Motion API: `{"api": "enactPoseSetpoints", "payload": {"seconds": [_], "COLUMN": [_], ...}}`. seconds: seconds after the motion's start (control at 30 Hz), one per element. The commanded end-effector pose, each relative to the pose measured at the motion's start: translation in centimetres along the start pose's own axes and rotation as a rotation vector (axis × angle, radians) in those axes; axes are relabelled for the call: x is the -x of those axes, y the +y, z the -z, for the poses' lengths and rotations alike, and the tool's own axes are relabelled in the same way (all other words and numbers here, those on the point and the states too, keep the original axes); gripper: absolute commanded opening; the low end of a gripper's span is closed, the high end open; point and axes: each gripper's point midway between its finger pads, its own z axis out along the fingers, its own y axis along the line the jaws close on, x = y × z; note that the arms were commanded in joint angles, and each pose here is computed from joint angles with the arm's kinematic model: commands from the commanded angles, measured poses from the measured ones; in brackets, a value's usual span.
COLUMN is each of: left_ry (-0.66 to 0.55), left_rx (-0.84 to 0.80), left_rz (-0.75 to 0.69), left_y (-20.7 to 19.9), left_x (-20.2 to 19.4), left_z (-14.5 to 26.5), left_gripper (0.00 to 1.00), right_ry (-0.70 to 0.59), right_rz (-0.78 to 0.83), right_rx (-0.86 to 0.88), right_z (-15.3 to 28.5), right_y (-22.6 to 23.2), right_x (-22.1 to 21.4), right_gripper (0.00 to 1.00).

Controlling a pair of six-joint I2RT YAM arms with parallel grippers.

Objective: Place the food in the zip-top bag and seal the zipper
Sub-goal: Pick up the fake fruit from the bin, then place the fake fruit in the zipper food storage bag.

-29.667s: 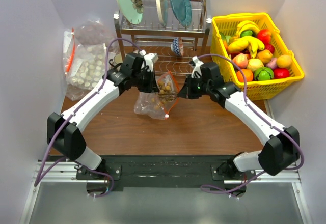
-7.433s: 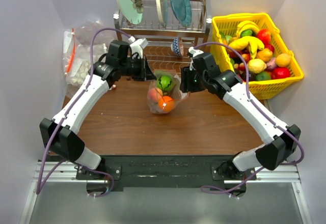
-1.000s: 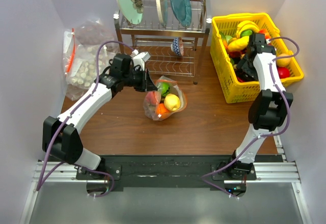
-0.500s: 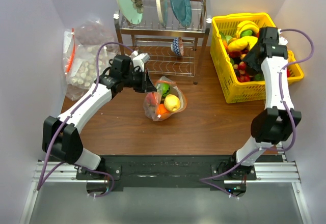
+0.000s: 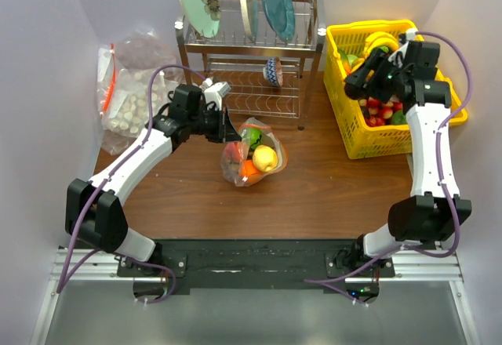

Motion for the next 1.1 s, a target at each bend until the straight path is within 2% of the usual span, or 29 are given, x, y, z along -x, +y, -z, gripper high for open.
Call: {"api": "enactPoseSetpoints", "payload": {"seconds": [0.0,0.1,0.4,0.6,0.97,1.07], "left_ry": [-0.036,-0.034,-0.049,-0.052,-0.045,-0.041], "left_rx": [-0.007,-0.005,0.01,0.013,-0.012,-0.034], "left_rz": [-0.044,-0.042,-0.047,-0.044,-0.049,-0.049], "left_y": [0.0,-0.1,-0.8,-1.5,-3.3,-3.8], "left_x": [1.2,1.4,2.3,2.9,4.2,4.3], "left_z": [0.1,0.2,1.0,1.6,2.4,2.6], "left_gripper": [0.0,0.0,0.0,0.0,0.0,0.0], "right_ry": [0.096,0.174,0.34,0.396,0.306,0.215], "right_rz": [0.106,0.206,0.342,0.404,0.419,0.394], "right_rx": [0.306,0.392,0.61,0.685,0.569,0.522], "right_z": [1.8,2.1,2.8,2.5,-3.3,-4.8], "right_y": [6.7,10.6,16.2,18.8,20.5,20.9], "right_x": [-3.4,-7.8,-18.1,-22.6,-24.6,-23.8], "right_gripper": [0.51,0.51,0.49,0.48,0.47,0.55]}}
